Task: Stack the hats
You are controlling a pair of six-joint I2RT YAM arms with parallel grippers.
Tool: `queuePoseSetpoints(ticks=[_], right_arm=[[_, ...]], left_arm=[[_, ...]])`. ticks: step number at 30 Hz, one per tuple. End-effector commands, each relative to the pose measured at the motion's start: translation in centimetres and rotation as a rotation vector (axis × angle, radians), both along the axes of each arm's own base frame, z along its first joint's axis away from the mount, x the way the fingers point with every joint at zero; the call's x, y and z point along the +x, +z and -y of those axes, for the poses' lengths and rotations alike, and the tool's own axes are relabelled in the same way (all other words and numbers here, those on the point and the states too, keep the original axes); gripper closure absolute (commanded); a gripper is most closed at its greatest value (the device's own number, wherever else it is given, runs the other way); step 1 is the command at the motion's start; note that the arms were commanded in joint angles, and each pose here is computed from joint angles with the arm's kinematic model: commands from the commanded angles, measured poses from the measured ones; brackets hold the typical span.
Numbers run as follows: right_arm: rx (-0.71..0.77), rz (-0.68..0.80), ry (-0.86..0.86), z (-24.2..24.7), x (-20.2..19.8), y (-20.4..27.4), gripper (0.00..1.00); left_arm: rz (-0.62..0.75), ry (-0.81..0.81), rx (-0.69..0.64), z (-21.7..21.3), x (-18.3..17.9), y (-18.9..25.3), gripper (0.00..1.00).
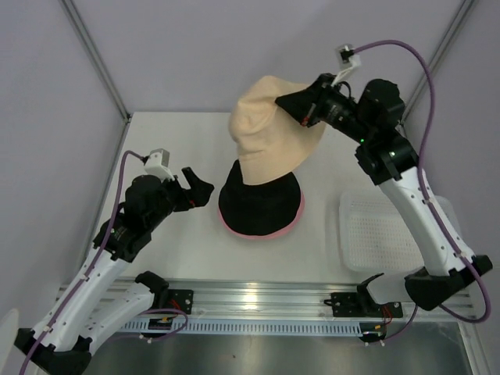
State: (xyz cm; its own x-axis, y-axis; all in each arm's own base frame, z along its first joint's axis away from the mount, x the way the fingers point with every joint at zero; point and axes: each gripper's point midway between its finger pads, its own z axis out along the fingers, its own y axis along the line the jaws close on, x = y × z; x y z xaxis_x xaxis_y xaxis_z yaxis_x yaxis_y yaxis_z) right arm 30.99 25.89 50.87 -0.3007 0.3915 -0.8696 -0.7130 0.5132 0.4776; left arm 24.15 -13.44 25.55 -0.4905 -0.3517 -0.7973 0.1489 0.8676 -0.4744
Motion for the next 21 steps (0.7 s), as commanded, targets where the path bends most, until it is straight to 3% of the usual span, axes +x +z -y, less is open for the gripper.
queuePoseSetpoints(ticks=[1,6,10,15,21], right_arm=[[0.050,0.127,0.097,-3.1,-1.3,4.3,1.00],[0.066,0.111,0.191,-5.5,-1.5,3.9,1.00],[0.025,0.008,0.267,-7.5,-1.2,-0.8,1.00],[-0.020,-0.106,0.201,-6.7,-0.7,-5.3,1.00],[-0.095,-0.242,0.187,-6.0,-1.4,-10.8,1.00]], left_arm=[[0.043,0.074,-0.048,-1.0,0.4,1.9,0.00],[0.028,0.164,-0.024,-3.0,-0.1,1.6,0.01],[0.035,0.275,-0.003,-5.9,-0.5,1.7,0.01],[0.065,0.344,0.005,-8.1,-1.3,2.1,0.01],[0.061,0.316,-0.004,-7.4,-0.7,1.7,0.00]])
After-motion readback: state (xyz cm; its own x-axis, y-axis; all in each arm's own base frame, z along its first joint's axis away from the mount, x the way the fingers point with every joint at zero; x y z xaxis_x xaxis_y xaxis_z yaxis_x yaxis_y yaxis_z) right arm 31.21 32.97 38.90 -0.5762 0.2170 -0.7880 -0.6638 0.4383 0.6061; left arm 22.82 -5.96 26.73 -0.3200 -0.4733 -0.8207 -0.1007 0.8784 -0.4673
